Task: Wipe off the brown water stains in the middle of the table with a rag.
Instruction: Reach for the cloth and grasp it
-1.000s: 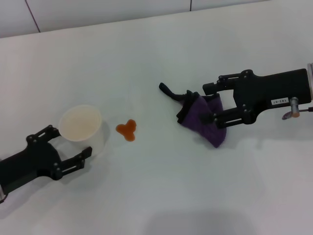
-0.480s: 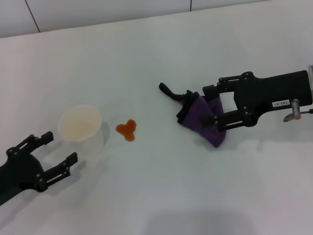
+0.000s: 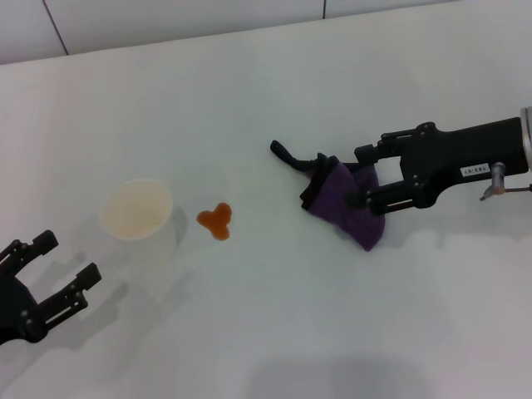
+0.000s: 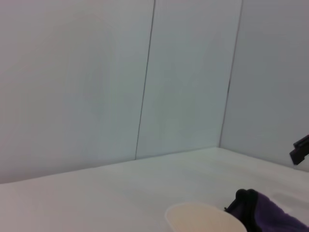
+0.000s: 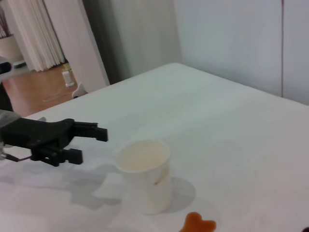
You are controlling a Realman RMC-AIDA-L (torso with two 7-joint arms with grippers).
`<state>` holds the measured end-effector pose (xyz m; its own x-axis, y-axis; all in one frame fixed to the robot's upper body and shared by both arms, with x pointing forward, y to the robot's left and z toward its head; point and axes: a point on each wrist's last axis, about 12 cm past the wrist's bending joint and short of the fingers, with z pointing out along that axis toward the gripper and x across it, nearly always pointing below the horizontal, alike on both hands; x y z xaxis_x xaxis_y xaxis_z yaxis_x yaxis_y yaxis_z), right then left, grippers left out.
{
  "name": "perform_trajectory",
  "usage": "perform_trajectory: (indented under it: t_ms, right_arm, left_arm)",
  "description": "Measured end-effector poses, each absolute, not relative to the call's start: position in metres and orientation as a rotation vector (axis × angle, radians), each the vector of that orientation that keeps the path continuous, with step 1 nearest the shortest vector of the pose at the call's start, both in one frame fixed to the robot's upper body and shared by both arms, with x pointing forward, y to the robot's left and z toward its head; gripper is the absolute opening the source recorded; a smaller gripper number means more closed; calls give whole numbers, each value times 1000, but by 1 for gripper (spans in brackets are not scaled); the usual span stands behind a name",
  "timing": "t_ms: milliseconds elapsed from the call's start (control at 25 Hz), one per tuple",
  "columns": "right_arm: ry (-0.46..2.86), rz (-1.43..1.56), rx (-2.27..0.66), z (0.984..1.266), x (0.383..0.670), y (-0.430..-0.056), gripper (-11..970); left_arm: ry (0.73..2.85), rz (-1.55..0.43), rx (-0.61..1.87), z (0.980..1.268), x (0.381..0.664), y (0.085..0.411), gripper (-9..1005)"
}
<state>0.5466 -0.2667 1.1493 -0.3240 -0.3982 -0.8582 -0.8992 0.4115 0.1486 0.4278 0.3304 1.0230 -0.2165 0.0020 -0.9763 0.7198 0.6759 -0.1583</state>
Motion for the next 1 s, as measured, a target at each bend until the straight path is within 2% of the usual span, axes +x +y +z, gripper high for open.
perform_trajectory:
  t_ms: [400,1000]
  right_arm:
    - [2032,784,-971,1146,557,-271,766]
    - [2253,636,-943,1135,577,-246,765]
  left_arm:
    - [1687,-761,634,1048,445,349,822]
    - [1652,-778,817,1079,494,332,817]
